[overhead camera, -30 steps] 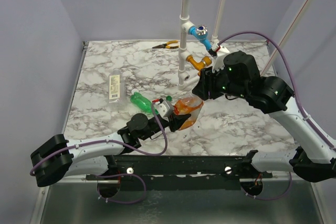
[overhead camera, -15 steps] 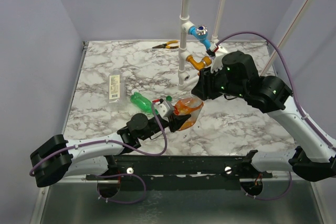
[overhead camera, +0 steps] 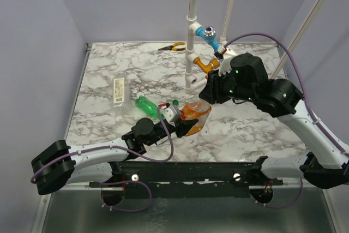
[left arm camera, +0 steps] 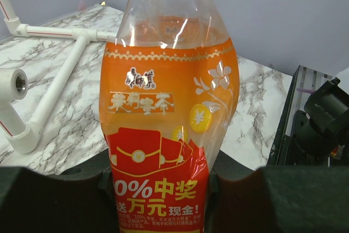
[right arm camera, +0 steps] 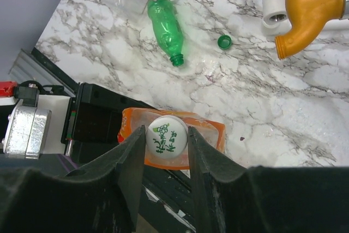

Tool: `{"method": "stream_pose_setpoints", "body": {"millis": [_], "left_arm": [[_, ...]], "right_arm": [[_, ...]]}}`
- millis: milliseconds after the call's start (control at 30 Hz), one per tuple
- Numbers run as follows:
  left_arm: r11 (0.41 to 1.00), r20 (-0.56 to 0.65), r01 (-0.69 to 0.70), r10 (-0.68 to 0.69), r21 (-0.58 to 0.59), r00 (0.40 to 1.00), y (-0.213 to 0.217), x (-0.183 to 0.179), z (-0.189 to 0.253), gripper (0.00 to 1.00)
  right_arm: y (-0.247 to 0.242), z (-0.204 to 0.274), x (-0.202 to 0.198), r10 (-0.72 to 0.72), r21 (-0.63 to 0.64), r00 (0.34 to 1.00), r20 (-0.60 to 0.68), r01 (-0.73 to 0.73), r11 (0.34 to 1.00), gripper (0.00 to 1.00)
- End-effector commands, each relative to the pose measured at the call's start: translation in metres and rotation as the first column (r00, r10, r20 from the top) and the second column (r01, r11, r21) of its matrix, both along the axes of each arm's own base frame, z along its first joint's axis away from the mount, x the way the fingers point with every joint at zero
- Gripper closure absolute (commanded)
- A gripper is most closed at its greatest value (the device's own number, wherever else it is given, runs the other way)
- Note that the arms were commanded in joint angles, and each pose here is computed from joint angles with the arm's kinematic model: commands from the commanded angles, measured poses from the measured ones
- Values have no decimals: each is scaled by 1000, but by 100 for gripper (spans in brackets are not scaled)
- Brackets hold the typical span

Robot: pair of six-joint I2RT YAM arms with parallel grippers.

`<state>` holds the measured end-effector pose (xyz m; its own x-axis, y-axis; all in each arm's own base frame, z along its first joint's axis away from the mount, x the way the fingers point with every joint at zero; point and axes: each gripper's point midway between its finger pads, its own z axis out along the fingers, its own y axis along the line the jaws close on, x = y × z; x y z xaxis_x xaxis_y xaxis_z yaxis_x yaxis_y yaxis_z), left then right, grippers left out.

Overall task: Screw on the bottle caps
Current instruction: Screw the bottle cap onto the plastic bottle.

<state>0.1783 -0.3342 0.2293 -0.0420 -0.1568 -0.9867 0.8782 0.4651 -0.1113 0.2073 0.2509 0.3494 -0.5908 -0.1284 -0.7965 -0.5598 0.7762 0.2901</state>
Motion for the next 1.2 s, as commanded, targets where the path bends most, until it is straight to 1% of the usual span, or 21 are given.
{"method": "stream_pose_setpoints", "body": {"millis": [0,100,267,567,667,733,833,867,933,1033,1167], "left_arm": [[999,16,26,-26,-25,1000,-2,-3,10,100],[999,22,26,-25,-28,999,-2,-3,12,100],[999,62,25,-22,-47,998,-1,-3,25,100],[997,155,-9,20,-73,988,-1,5,56,100],[996,166,-12,26,-84,986,-5,8,63,100],[998,201,-18,32,-68,979,-7,10,65,100],[998,214,-22,34,-57,976,-12,14,67,100],[997,208,-51,62,-58,976,-11,19,67,100],[996,209,-67,78,-58,975,-13,23,68,100],[993,211,-96,107,-63,972,-14,28,70,100],[991,217,-118,130,-67,968,-14,31,72,100]], "right_arm": [[4,-7,-4,17,-3,999,-32,-17,1000,63],[4,-7,-5,10,0,999,-42,-11,1000,67],[7,-15,-11,8,-1,994,-108,-8,1000,69],[9,-14,-18,-56,40,975,-216,66,997,74],[10,-14,-18,-83,44,964,-254,97,994,75],[11,-15,-19,-93,43,957,-274,109,993,77],[10,-16,-17,-133,31,945,-300,149,988,78],[10,-16,-17,-145,29,939,-313,161,986,78],[12,-18,-17,-164,23,926,-340,182,983,78],[8,-23,-11,-225,3,911,-347,241,970,78],[12,-25,-8,-246,4,895,-372,266,964,78]]}}
